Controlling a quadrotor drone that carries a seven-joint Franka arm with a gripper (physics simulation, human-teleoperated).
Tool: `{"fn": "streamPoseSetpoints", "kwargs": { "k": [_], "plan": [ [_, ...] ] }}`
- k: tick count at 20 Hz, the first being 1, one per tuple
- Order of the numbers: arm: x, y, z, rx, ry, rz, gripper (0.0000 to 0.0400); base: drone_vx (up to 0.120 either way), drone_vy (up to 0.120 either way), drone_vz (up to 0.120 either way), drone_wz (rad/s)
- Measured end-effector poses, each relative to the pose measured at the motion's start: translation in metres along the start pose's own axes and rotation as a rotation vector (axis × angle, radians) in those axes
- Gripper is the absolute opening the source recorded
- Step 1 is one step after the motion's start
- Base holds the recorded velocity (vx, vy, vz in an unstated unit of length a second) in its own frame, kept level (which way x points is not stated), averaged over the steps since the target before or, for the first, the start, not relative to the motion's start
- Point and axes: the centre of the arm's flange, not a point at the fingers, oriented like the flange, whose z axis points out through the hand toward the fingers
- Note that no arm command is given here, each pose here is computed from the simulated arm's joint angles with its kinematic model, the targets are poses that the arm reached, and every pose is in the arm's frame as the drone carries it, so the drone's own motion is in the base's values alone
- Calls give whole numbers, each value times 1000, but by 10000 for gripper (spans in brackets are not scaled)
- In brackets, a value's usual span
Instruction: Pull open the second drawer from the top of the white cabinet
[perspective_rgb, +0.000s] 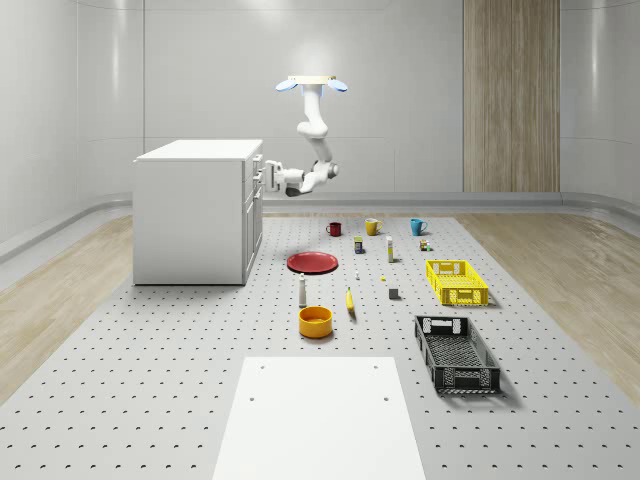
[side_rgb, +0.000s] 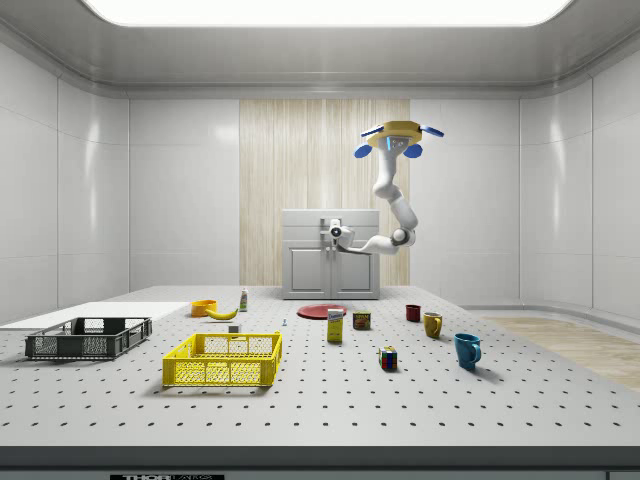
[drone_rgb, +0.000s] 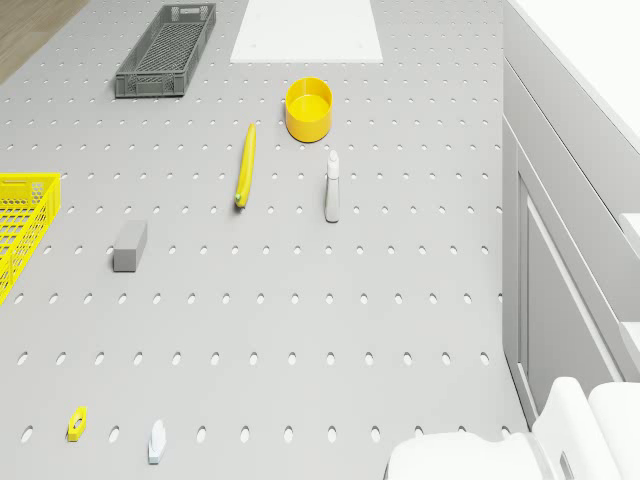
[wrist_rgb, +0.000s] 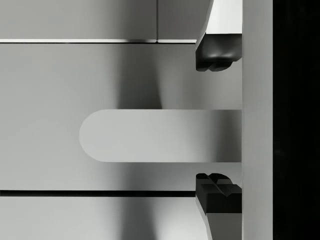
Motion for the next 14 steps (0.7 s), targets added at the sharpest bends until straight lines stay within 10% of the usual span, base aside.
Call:
{"fn": "streamPoseSetpoints", "kwargs": {
  "k": [14],
  "plan": [
    [0,0,11,0,0,0,270,0,0,0,0]
  ]
}}
